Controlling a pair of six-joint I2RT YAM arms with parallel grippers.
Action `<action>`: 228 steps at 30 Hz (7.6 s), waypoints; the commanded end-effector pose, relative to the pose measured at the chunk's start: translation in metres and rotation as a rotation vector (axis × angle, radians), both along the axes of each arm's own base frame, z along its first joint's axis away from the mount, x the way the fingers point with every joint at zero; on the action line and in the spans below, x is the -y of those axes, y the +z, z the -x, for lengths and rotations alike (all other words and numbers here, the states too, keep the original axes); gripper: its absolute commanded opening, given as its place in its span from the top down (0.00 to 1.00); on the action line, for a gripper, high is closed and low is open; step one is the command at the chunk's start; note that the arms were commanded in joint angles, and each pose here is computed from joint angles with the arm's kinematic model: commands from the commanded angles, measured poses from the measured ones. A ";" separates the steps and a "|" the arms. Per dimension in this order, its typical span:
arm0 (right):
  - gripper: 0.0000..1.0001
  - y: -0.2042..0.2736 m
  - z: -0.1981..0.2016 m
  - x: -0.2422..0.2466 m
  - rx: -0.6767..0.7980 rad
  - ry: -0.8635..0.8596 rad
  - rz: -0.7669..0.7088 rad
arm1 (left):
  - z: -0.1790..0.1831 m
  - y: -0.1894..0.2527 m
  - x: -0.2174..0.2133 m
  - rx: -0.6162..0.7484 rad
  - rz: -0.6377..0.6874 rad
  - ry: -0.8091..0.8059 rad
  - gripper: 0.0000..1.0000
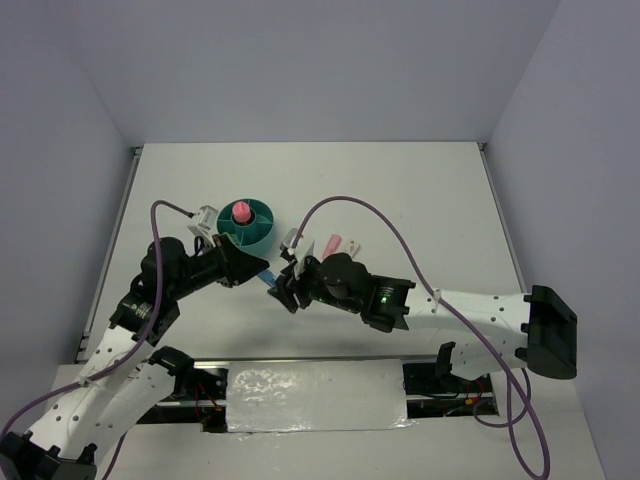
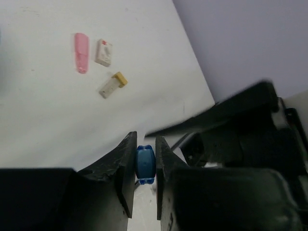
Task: Sort the stationery into containers
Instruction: Place the stationery in the storage box, then pick up the stationery from the center of the board, then place the stationery in the storage box, then pick up the stationery from the center of the board.
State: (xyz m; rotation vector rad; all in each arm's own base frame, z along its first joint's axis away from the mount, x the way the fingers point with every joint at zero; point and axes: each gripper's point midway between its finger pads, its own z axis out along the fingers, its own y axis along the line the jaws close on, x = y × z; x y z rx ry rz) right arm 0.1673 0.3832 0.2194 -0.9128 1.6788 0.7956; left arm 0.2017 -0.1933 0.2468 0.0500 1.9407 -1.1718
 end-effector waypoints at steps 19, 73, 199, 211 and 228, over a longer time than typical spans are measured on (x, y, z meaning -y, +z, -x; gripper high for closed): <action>0.00 0.022 -0.012 0.098 -0.065 -0.330 -0.158 | -0.142 -0.016 -0.156 0.000 -0.323 1.110 1.00; 0.29 -0.181 -0.192 0.117 -0.651 -1.227 0.301 | -0.016 0.000 -0.102 0.093 -0.454 0.364 0.01; 0.18 -0.120 -0.115 0.198 -0.559 -1.044 0.142 | -0.044 0.004 -0.092 0.002 -0.494 0.440 0.01; 0.28 -0.169 -0.183 0.169 -0.660 -1.176 0.209 | -0.009 0.004 -0.090 0.152 -0.428 0.362 0.01; 0.72 -0.211 -0.191 0.161 -0.704 -1.136 0.253 | -0.007 0.002 -0.083 0.154 -0.432 0.327 0.01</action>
